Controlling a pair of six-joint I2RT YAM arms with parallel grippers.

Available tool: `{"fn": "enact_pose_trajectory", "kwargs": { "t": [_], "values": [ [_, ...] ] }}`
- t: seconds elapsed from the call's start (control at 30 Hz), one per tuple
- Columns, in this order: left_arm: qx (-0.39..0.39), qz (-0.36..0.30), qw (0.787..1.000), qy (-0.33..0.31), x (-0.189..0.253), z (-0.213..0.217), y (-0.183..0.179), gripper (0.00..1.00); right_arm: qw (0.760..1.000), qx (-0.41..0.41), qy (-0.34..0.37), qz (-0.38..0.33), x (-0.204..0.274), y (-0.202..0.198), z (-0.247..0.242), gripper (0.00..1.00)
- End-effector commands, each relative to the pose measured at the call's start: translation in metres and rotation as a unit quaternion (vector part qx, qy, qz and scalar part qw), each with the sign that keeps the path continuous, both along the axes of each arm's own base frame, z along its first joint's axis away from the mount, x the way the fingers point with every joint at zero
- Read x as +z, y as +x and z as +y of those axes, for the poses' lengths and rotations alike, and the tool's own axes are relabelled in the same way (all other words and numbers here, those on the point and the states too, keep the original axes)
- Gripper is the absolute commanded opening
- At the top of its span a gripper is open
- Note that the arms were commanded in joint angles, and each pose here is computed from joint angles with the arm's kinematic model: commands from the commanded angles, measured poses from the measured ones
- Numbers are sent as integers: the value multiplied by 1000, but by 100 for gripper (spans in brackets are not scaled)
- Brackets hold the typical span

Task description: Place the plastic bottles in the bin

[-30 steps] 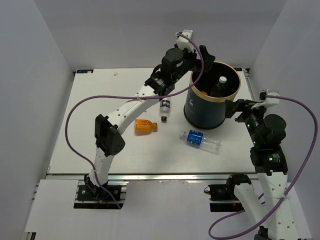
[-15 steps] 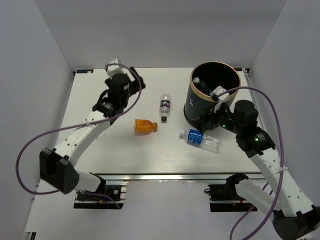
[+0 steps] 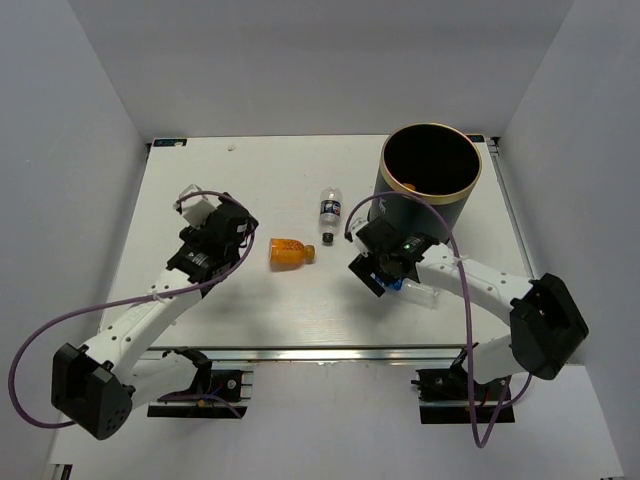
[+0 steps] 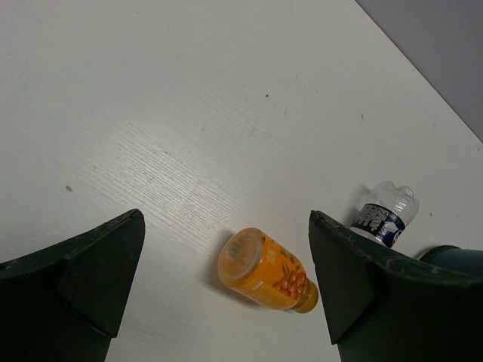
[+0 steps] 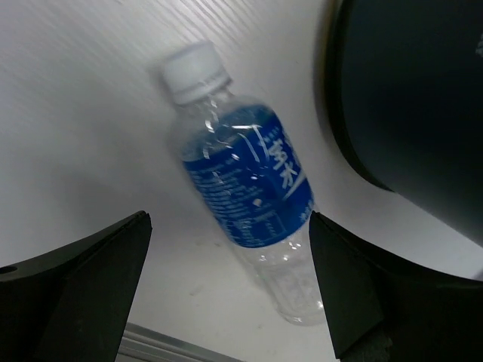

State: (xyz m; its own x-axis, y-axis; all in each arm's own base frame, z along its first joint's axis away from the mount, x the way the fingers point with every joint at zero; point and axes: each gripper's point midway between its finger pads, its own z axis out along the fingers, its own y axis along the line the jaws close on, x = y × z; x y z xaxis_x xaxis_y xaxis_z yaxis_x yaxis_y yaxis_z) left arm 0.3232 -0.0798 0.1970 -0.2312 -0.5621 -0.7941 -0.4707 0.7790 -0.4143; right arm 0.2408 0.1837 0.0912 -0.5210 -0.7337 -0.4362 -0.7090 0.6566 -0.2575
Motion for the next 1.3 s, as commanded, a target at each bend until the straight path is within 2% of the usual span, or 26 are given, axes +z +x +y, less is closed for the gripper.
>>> {"fn": "enact_pose_trajectory", "kwargs": {
  "t": [0.0,0.13,0.3,0.37,0.47,0.5,0.53,0.67,0.7,0.77,0.8,0.87,0.9,0.93,0.97,1.0,1.07,1.13,1.23,1.27],
  "values": [
    [31,-6,999,-2,-3,14,-9,98,994,-32,-94,-42,1,12,-37,90],
    [20,-2,1000,-19,-15,5,-6,98,992,8,-124,1,-32,2,-40,89],
    [38,-3,999,-4,-15,13,-6,98,985,26,-164,37,-59,-3,-45,89],
    [43,-4,999,0,-14,16,-7,98,985,35,-161,43,-64,-1,-40,89],
    [44,0,999,2,-15,16,-7,98,987,50,-137,60,-61,-1,-24,64],
    [44,0,999,2,-14,16,-8,98,989,54,-123,58,-55,1,-18,50],
    [45,4,999,2,-15,16,-8,98,991,65,-101,60,-49,0,-9,32],
    [40,6,999,2,-13,14,-7,98,992,122,-25,11,-2,1,29,27],
    [37,7,999,2,-12,13,-7,98,991,129,17,-32,29,10,45,26],
    [31,14,999,6,-13,12,-8,98,982,152,86,-68,69,12,67,26],
    [30,16,999,7,-12,12,-7,98,964,163,164,-129,119,19,88,27],
    [25,25,999,10,-14,10,-8,98,933,161,247,-206,186,20,96,30],
    [23,32,999,11,-16,10,-9,98,905,146,299,-266,230,28,101,33],
    [24,33,999,6,-15,8,-9,98,888,92,323,-315,259,39,87,33],
    [26,36,999,5,-17,8,-9,98,854,47,379,-353,297,37,72,34],
    [25,40,999,0,-19,7,-10,98,811,19,422,-404,336,40,60,37],
    [25,42,999,-5,-22,5,-9,98,768,-43,438,-465,368,44,23,36],
    [13,47,999,-12,-24,-1,-8,98,729,-116,421,-527,394,54,-16,33],
    [-32,50,998,-10,-26,-16,-1,98,707,-196,364,-574,405,74,-64,33],
    [-41,47,998,-12,-26,-20,2,98,715,-205,350,-570,399,85,-69,34]
  ]
}}
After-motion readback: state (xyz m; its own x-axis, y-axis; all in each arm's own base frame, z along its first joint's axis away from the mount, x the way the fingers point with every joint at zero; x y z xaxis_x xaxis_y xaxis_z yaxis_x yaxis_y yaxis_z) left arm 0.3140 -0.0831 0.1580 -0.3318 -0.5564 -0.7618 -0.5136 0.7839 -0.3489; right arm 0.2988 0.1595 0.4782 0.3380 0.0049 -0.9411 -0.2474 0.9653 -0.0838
